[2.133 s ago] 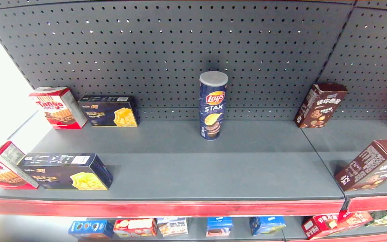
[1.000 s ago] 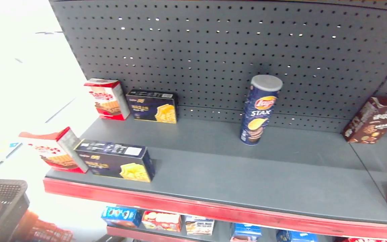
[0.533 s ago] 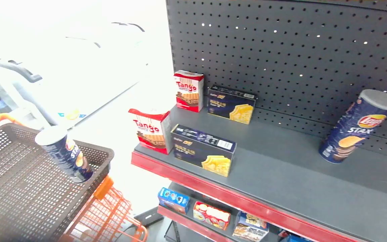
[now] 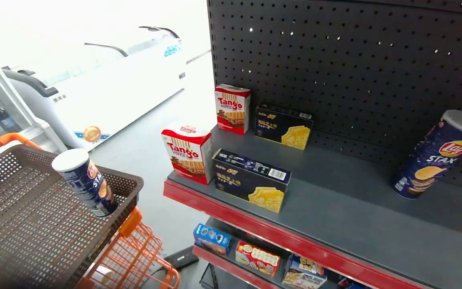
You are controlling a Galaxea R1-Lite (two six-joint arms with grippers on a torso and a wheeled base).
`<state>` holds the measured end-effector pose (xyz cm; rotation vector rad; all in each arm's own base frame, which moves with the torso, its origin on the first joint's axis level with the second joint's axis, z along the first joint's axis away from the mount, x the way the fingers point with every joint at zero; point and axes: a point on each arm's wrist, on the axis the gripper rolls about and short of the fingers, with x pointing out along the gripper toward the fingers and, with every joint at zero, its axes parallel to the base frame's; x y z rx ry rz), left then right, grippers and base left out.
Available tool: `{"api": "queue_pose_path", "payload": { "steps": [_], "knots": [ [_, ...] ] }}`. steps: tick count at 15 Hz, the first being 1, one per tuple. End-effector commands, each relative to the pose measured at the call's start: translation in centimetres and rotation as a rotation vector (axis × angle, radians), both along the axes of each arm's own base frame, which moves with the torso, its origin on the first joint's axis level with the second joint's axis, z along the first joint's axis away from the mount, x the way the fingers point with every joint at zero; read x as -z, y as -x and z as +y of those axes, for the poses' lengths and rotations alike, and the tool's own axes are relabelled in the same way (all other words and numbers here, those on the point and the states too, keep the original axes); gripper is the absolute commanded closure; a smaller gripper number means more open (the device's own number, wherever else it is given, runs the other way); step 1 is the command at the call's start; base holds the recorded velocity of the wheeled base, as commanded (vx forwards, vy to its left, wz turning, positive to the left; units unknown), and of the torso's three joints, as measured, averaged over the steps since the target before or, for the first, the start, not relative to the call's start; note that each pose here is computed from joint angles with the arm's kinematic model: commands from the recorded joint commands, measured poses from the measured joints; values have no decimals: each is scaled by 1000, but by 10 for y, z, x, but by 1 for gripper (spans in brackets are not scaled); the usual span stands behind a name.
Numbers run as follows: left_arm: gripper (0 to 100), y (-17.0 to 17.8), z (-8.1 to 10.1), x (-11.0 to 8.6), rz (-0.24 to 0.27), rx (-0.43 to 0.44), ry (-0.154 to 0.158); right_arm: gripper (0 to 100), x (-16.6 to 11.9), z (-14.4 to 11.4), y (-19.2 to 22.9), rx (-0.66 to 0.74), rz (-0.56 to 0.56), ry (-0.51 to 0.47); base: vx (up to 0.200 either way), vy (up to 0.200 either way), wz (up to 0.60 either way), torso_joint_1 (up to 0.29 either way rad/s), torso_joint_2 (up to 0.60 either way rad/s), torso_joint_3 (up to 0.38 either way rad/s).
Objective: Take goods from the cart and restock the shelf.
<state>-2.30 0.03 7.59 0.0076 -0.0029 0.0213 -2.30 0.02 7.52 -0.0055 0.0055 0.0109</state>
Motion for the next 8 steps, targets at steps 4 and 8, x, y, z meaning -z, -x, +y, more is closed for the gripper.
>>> {"api": "queue_pose_path", "payload": {
  "steps": [4,8],
  "knots": [
    [0,1,0,-2,0,-6,-2,0,0,0,0,0,1,1,0,0,0,0,0,0],
    [0,-9,1,-71,103,-51,-36,0,0,0,0,0,1,1,0,0,0,0,0,0]
  ]
}}
